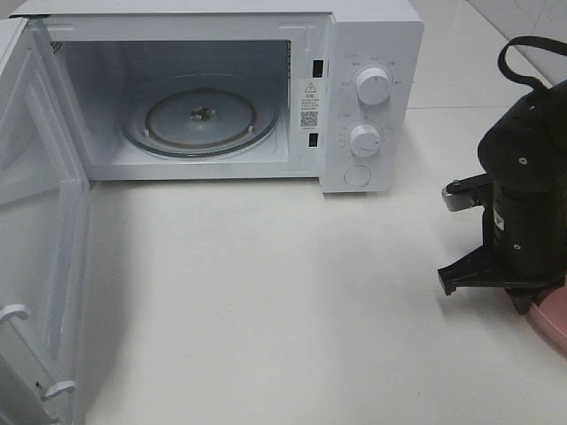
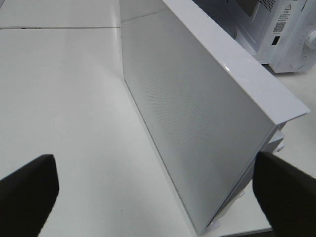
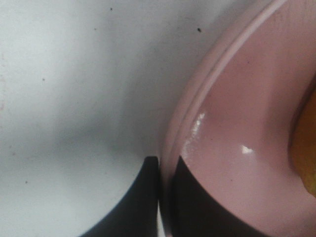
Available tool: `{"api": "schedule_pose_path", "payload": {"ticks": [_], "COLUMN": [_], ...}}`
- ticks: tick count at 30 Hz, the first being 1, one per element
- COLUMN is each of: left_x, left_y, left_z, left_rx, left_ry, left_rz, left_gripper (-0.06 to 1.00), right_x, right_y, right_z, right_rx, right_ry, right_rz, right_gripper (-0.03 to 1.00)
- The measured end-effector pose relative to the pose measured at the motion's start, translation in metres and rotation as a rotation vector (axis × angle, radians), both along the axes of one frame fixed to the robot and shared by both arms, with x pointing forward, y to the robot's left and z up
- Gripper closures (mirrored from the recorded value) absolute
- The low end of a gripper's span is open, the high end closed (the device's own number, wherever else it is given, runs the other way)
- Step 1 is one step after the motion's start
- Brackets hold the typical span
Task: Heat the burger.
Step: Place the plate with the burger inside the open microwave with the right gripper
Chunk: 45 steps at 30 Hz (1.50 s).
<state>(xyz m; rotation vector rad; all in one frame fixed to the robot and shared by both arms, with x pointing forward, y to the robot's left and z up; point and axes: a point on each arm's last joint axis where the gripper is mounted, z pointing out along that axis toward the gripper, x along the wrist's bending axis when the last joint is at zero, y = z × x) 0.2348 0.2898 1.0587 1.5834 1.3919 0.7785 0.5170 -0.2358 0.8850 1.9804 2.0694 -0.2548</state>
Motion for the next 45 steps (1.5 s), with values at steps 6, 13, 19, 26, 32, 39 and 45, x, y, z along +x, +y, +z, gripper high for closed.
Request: {"api": "schedule_pose_path", "payload": {"ticks": [6, 13, 19, 26, 32, 39, 45], "left_x": [0.000, 0.000, 0.000, 0.000, 0.000, 0.000, 0.000], "left_y": [0.000, 0.000, 0.000, 0.000, 0.000, 0.000, 0.000], "left_z": [0.000, 0.000, 0.000, 0.000, 0.000, 0.000, 0.000], "left_rx": [0.000, 0.000, 0.000, 0.000, 0.000, 0.000, 0.000], "left_ry": [0.000, 0.000, 0.000, 0.000, 0.000, 0.000, 0.000], "left_rz": [0.000, 0.000, 0.000, 0.000, 0.000, 0.000, 0.000], "left_gripper": [-0.05, -0.05, -0.05, -0.05, -0.05, -0.05, -0.05], "right_x": [0.000, -0.002, -0.005, -0.014, -0.026, -0.047, -0.066], "right_y": [0.001, -0.001, 0.006, 0.016, 0.021, 0.023, 0.031], "right_z": [0.001, 0.002, 0.005, 0.006, 0.016, 0.020, 0.028], "right_rx": [-0.037, -0.080, -0.144, -0.168, -0.161, -0.185, -0.184], "right_ry": [-0.020, -0.011, 0.001, 0.018, -0.004, 0.016, 0.000], "right_rz": [0.001, -0.006, 0.041, 0.082, 0.117, 0.153, 0.207], "right_gripper": [0.94, 0.93, 0.93, 0.93, 0.93, 0.93, 0.93]}}
